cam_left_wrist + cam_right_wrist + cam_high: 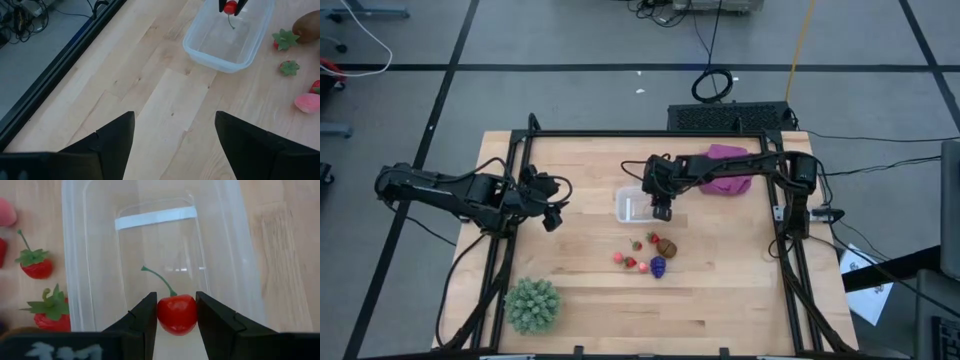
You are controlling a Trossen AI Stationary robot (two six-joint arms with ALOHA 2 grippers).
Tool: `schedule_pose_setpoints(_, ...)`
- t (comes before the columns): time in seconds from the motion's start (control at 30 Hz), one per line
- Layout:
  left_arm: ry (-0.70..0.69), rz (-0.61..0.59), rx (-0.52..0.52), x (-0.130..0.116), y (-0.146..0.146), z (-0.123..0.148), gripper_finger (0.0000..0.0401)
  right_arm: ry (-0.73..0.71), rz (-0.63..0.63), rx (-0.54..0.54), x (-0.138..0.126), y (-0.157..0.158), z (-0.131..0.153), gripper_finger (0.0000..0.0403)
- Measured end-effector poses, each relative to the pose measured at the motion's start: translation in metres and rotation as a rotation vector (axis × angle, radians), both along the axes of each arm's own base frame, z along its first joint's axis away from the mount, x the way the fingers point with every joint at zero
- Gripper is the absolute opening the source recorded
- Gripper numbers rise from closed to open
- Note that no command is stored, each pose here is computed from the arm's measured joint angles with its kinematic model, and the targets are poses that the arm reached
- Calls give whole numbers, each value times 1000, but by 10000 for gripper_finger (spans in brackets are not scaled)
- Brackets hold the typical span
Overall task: Pick and placing Produce into tupperware
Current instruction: Put the cherry into the transparent bin
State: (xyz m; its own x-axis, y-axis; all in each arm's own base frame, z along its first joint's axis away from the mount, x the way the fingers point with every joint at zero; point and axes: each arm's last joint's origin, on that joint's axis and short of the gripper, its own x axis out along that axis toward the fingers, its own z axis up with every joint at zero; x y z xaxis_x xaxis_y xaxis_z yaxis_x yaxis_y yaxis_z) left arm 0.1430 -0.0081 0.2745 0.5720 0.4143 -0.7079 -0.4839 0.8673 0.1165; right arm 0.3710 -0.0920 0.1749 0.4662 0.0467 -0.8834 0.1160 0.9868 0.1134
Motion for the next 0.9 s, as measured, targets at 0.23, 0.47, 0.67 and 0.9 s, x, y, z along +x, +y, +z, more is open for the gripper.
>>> schedule_pose_setpoints(0.23, 0, 0, 0, 0, 0, 0, 280, 6, 1, 3, 2, -1, -5, 112)
schedule_pose_setpoints(0.47, -2, 3, -3, 0, 0, 0, 280, 11, 1, 5, 1, 0, -6, 112)
schedule_pose_setpoints(0.67, 0, 1, -2, 0, 0, 0, 280, 10, -1, 7, 2, 0, -6, 112)
schedule_pose_setpoints(0.9, -1, 3, -3, 0, 0, 0, 280, 15, -2, 9, 1, 1, -6, 112)
